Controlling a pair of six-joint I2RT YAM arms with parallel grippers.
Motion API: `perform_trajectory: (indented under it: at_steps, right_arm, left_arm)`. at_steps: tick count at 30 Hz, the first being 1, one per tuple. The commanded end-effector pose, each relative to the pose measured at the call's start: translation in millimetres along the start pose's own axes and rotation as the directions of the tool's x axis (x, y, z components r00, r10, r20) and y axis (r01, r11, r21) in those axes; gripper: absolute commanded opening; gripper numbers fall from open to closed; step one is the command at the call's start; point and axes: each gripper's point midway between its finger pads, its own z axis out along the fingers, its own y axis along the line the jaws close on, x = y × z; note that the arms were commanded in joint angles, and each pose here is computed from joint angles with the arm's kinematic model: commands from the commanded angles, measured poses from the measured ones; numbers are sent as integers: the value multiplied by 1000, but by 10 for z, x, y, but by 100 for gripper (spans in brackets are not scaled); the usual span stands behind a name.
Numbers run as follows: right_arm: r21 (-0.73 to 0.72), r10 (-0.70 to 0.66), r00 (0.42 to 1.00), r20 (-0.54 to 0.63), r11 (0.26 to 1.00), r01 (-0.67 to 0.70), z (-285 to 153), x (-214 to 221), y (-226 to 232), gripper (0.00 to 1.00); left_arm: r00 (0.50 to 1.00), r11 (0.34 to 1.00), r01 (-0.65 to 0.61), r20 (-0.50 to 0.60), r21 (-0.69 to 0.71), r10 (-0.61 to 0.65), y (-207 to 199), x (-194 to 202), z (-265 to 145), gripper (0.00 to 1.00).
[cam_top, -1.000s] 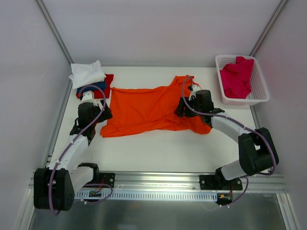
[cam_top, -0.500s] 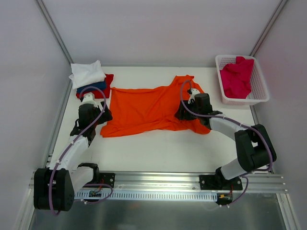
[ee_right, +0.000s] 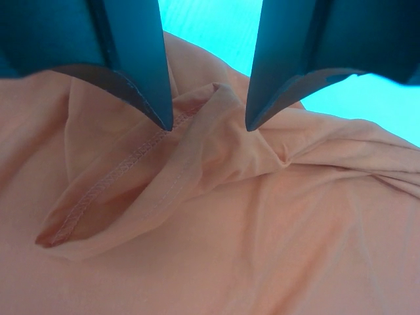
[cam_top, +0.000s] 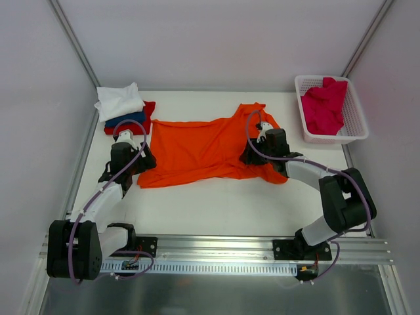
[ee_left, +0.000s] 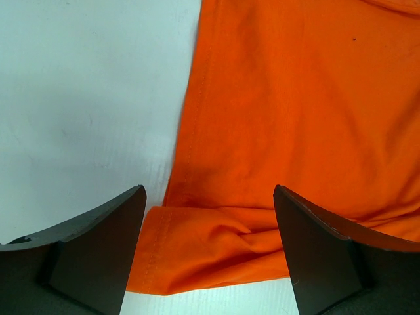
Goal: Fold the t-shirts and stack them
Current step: Grap the side of the flattened tshirt closest away from the robot with both arms
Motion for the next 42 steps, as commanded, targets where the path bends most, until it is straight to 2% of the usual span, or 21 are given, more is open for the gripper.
perform_trajectory:
  at_steps: [1,4,10,11,14,19,24,33,38,42]
  right_arm:
    - [-25,1,1000,22,1000,0,53,-89,69,51]
    - [-35,8,1000,28,999,-7,54,-92,87,50]
    - [-33,9,1000,30,999,-8,51,-78,79,36]
    - [-34,9,1000,28,999,-8,54,-72,79,30]
    - [-37,7,1000,25,999,-6,61,-59,84,23]
    - [-37,6,999,33,999,-4,43,-80,90,18]
    - [-36,3,999,46,999,-1,7,-110,101,0]
    - [3,-54,991,126,999,54,-326,-232,227,0]
    - [-12,-98,972,216,995,103,-677,-392,459,0]
    - [-27,-121,967,224,991,130,-847,-354,601,0]
  left_arm:
    - [1000,999,28,-7,28,-28,-41,24,-39,80]
    - [1000,999,23,-9,25,-23,-37,28,-44,80]
    - [1000,999,23,-11,24,-23,-31,42,-48,80]
    - [1000,999,26,-12,25,-25,-33,42,-49,80]
    - [1000,999,24,-12,25,-24,-33,39,-44,80]
    - [1000,999,21,-9,26,-21,-39,29,-49,81]
    - [1000,1000,18,-5,25,-18,-34,23,-55,82]
    - [1000,999,20,-1,30,-20,-48,4,-61,82]
    - [1000,999,23,5,39,-23,-60,-1,-82,82]
    - [1000,999,24,14,46,-25,-69,-6,-114,81]
